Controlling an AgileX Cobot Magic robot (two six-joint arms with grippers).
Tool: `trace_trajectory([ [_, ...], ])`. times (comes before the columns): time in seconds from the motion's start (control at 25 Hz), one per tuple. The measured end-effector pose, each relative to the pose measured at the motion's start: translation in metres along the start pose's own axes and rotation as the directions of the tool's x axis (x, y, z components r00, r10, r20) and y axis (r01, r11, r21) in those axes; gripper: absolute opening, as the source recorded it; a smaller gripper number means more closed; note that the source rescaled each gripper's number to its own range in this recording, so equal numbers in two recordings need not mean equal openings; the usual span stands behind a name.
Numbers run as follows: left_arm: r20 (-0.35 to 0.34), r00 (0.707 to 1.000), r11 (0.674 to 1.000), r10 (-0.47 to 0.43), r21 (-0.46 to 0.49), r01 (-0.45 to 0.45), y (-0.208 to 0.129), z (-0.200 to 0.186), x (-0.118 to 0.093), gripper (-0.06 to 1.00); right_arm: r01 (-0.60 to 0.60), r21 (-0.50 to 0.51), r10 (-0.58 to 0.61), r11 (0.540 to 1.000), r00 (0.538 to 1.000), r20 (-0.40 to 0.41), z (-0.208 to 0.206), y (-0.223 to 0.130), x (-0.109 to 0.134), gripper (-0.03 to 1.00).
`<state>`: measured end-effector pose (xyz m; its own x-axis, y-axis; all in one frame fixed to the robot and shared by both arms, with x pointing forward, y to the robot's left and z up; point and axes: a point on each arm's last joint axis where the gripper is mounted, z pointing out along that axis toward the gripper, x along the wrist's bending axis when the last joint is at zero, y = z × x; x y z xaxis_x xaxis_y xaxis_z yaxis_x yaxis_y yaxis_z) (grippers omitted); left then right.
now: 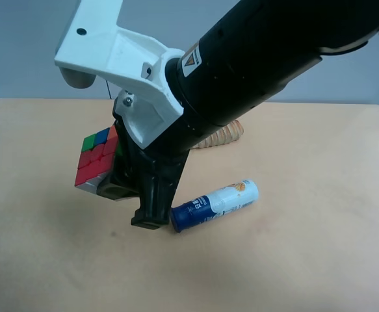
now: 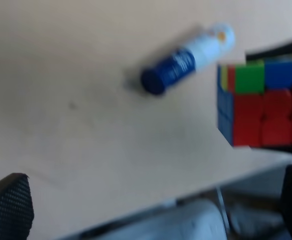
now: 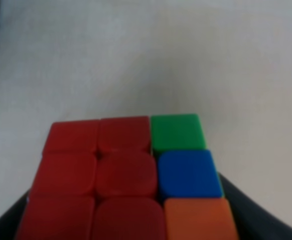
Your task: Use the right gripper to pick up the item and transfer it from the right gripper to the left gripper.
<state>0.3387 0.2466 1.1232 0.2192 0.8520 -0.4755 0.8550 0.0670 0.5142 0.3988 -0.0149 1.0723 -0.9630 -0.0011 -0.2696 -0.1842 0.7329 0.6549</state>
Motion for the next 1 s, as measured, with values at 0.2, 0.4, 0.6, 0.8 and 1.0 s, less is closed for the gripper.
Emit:
trace_trajectory([
  [0.2, 0.064, 0.997, 0.993, 0.050, 0.108, -0.056, 0.001, 0.015, -0.010, 1.00, 0.002, -0.025, -0.002, 1.000, 1.000, 0.029, 0.000, 0.003, -0.002, 0.00],
  [0.4, 0.130, 0.991, 0.988, 0.013, 0.149, -0.033, 0.007, 0.028, -0.016, 1.00, 0.001, -0.041, 0.001, 0.999, 0.999, 0.037, 0.000, 0.005, -0.001, 0.00],
  [0.6, 0.154, 0.988, 0.989, -0.024, 0.147, 0.001, 0.017, 0.042, -0.017, 1.00, -0.001, -0.047, 0.003, 0.999, 0.999, 0.043, 0.000, 0.006, -0.002, 0.00],
  [0.8, 0.178, 0.982, 0.988, -0.057, 0.155, 0.029, 0.026, 0.055, -0.017, 1.00, -0.003, -0.048, 0.005, 0.999, 0.999, 0.043, 0.000, 0.006, -0.002, 0.00],
  [1.0, 0.186, 0.981, 0.987, -0.062, 0.160, 0.032, 0.031, 0.064, -0.016, 1.00, -0.004, -0.048, 0.006, 0.999, 0.999, 0.042, 0.000, 0.006, -0.002, 0.00],
])
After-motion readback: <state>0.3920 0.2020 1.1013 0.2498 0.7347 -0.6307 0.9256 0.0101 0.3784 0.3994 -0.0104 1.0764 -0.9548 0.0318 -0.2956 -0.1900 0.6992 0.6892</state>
